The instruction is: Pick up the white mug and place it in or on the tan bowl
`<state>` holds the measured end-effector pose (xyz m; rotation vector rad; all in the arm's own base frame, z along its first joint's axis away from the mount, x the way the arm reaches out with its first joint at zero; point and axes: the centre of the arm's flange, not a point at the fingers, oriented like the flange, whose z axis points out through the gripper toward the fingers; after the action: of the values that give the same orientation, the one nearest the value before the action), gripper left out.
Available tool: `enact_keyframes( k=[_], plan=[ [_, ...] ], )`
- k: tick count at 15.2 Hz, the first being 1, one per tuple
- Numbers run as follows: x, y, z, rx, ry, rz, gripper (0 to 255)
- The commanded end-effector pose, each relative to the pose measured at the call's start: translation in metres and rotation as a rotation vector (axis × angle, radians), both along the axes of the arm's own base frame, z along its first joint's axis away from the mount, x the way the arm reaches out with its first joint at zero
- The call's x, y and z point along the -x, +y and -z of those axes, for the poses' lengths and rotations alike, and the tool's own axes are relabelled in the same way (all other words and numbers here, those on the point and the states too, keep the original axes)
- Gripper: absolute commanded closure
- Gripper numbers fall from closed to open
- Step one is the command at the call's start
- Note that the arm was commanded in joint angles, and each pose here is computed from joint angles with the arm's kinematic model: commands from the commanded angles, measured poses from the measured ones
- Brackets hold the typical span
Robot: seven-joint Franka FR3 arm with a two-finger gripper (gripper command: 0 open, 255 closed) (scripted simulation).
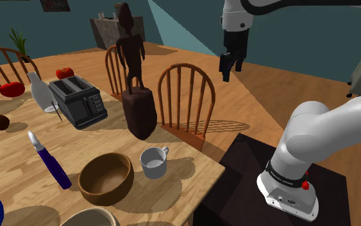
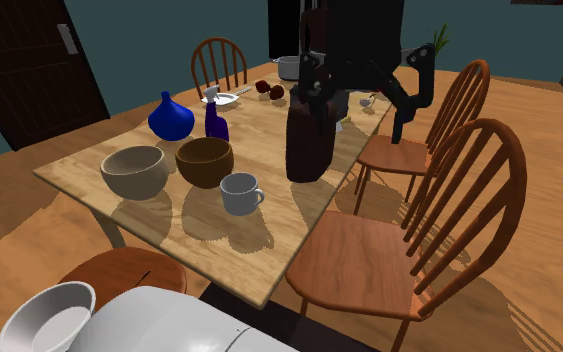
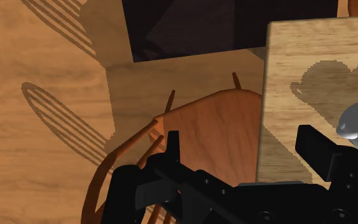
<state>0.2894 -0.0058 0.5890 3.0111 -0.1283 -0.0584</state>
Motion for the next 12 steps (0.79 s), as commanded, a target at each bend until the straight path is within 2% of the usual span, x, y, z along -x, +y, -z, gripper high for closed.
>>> enact_keyframes(
  k=[1,12],
  plan=[
    [0.0,0.0,0.0,0.0,0.0,0.0,0],
    [-0.048,0.105,0.082,-0.024,-0.012,-0.043,0]
  ],
)
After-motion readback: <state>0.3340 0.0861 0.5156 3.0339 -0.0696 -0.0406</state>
